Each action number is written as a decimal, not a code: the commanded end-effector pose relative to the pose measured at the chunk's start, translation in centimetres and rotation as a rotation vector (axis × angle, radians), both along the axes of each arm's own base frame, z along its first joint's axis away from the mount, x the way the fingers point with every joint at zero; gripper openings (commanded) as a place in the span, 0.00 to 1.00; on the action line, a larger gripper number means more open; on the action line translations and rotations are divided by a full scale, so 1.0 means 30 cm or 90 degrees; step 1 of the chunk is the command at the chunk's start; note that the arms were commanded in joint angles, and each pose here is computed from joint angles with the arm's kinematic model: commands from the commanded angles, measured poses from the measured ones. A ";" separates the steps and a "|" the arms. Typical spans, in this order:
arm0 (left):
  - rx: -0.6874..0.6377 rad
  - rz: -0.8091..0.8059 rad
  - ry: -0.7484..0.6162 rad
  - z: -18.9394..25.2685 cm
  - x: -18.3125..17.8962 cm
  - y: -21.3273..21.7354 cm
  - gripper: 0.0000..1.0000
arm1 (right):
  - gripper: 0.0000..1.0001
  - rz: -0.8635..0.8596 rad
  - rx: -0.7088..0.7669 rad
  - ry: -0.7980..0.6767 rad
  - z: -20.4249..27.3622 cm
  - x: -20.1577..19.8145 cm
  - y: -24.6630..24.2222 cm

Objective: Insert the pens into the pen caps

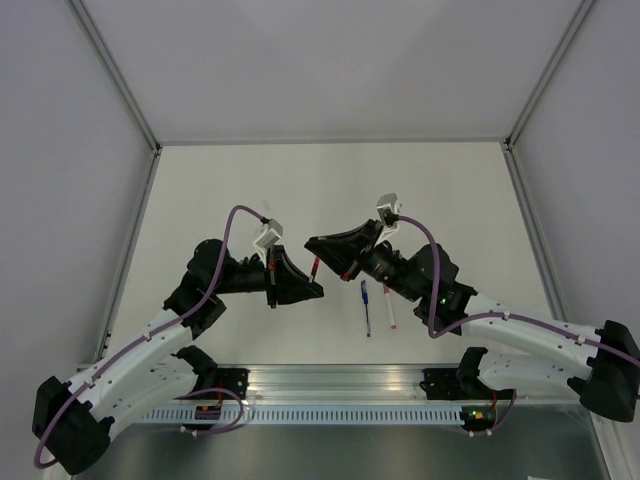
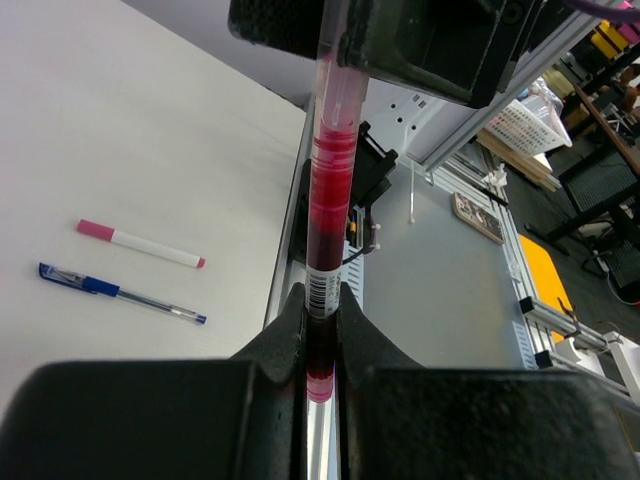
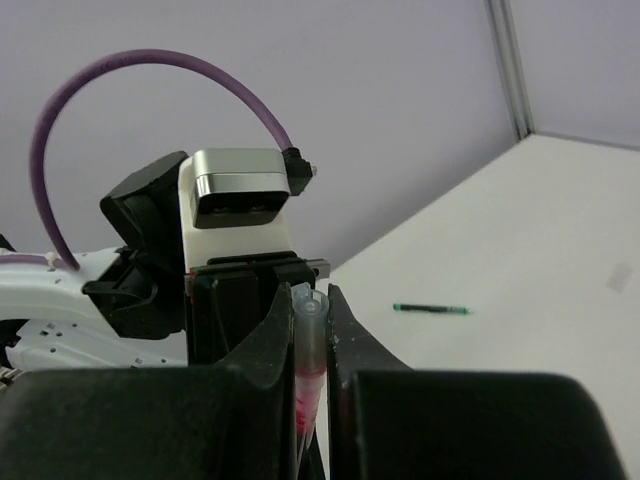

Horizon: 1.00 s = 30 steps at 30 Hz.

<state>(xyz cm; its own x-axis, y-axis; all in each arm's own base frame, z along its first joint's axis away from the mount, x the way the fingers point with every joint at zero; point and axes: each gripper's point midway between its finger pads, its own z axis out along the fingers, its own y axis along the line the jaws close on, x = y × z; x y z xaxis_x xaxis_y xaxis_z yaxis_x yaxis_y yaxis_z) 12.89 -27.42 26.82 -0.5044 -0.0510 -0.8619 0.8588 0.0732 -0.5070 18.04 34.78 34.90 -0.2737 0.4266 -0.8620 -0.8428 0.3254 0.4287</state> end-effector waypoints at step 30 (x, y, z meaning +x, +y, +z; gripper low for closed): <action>0.238 0.453 0.112 -0.401 0.388 0.173 1.00 | 0.00 -0.183 -0.420 0.405 -0.708 0.280 -0.175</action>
<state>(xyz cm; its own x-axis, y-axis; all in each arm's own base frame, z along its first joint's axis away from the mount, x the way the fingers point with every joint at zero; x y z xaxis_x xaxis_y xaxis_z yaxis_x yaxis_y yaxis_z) 21.92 -25.91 16.25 -0.6350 -0.0976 -0.7663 0.6021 0.5590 -0.5701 27.47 30.10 16.63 -0.6618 -0.0044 -0.7497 -0.4458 0.8063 0.3889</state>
